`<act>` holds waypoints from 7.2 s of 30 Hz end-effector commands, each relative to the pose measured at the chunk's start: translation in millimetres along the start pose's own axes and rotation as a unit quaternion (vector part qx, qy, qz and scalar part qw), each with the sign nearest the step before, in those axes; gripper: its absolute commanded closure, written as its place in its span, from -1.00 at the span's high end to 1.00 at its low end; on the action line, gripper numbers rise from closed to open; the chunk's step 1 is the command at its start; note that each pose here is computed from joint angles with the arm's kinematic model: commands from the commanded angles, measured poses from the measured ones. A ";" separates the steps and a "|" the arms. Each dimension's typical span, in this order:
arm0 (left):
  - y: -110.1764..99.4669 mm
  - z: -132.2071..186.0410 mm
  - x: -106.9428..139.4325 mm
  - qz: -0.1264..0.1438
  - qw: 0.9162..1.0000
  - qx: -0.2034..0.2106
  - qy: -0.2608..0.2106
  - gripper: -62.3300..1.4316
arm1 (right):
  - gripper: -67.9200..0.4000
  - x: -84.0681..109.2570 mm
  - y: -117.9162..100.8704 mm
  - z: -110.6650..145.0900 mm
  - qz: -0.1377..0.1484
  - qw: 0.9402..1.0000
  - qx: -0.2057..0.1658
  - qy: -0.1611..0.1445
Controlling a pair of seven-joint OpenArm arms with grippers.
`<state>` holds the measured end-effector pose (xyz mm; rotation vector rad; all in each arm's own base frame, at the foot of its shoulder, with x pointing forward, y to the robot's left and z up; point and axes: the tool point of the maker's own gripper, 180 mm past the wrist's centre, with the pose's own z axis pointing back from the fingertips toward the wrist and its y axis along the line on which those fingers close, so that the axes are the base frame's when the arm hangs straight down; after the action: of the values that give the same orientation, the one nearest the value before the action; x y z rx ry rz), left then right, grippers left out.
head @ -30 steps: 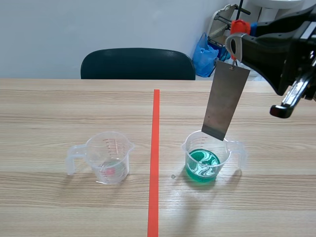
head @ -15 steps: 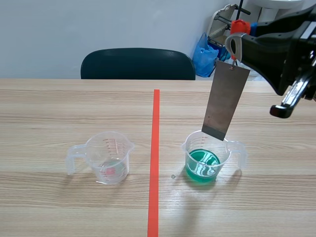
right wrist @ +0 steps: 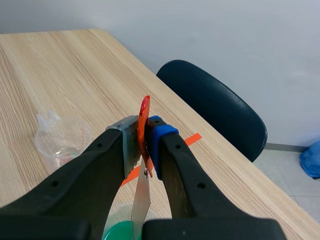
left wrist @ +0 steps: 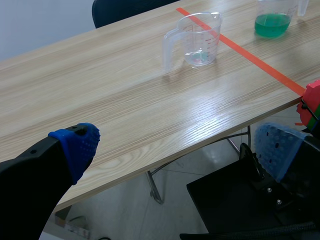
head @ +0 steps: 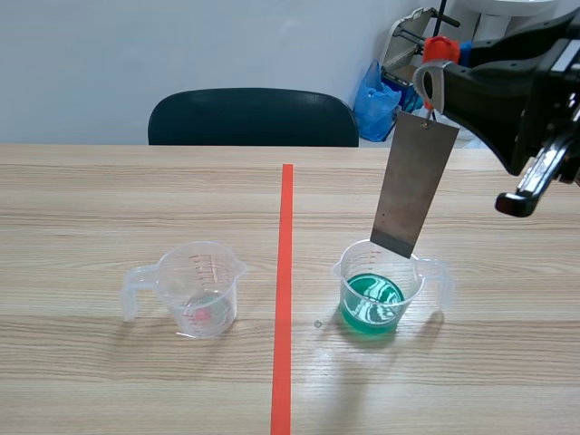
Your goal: Do the redox reaction experiment
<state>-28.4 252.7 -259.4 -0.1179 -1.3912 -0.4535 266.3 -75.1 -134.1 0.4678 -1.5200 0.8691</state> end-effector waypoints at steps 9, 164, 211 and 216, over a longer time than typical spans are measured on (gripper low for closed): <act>0.1 -1.1 11.4 0.000 1.000 0.005 -0.030 1.00 | -0.97 10.8 -3.2 0.6 0.007 1.000 -0.002 -0.016; 0.1 -1.1 11.4 0.000 1.000 0.005 -0.030 1.00 | -0.97 -86.0 -0.8 -21.6 -0.058 0.998 -0.008 -0.010; 0.1 -0.9 11.2 0.000 1.000 0.005 -0.030 1.00 | -0.97 -117.3 3.9 -21.4 -0.081 0.996 -0.023 0.017; 0.1 -0.9 11.2 0.000 1.000 0.005 -0.030 1.00 | -0.97 -117.3 3.9 -21.4 -0.081 0.996 -0.023 0.017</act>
<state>-28.7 252.5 -259.6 -0.1168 -1.3908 -0.4516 292.3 -78.1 -255.7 0.5379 -1.4272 0.7053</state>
